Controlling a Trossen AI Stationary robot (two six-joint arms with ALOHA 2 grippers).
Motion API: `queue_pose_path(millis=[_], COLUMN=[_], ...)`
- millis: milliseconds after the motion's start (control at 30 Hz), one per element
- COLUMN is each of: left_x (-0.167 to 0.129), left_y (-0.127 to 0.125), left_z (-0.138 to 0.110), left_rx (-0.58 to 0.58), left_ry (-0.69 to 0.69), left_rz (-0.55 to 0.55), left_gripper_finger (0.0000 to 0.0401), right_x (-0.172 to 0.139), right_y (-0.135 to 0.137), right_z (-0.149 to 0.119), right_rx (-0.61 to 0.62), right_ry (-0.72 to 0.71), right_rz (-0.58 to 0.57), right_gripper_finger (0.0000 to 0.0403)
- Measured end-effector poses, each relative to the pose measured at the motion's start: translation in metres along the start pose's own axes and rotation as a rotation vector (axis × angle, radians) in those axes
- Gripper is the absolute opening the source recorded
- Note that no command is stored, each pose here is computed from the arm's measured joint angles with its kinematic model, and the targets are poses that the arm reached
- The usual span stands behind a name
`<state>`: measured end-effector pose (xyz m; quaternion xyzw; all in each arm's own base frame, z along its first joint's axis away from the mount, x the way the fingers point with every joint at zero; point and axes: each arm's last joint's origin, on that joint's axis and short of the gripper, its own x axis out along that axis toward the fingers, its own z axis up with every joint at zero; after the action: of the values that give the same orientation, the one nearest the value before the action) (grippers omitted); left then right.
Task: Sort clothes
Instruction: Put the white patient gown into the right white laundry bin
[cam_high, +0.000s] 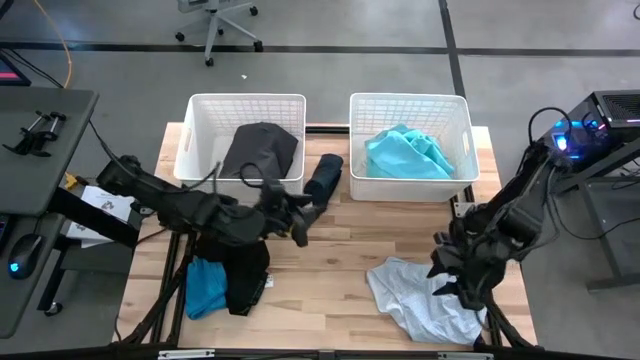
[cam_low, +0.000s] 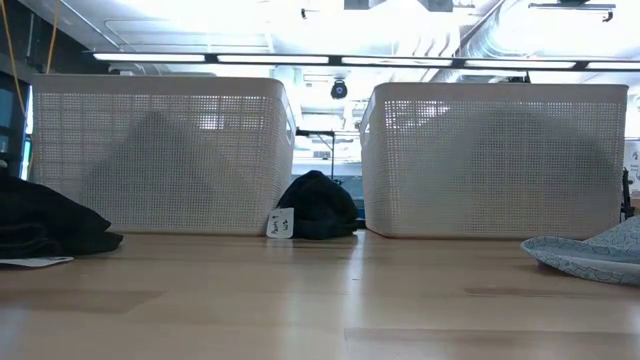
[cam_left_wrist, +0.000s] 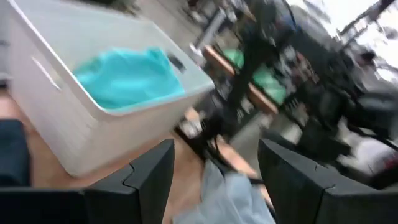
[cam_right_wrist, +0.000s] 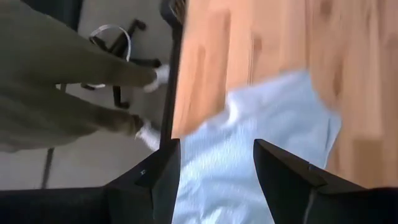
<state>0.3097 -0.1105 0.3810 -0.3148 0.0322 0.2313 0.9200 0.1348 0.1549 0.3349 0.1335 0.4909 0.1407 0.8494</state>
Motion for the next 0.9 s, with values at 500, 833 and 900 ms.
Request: queue_pose_path(millis=[500, 833, 900], left_x=[0.016, 0.01, -0.001], left_y=[0.008, 0.012, 0.015], left_z=[-0.011, -0.01, -0.005], left_rx=[0.342, 0.468, 0.468], left_ry=[0.216, 0.44, 0.474], left_rz=[-0.123, -0.343, -0.352], left_gripper_finger=[0.0218, 0.0218, 0.0218], right_x=[0.058, 0.111, 0.125], right_y=[-0.05, -0.079, -0.085], right_z=[-0.031, -0.032, -0.037], right_rx=[0.584, 0.766, 0.787], right_ry=[0.352, 0.614, 0.692], right_rz=[-0.182, -0.383, -0.42], right_gripper_finger=[0.0204, 0.025, 0.025])
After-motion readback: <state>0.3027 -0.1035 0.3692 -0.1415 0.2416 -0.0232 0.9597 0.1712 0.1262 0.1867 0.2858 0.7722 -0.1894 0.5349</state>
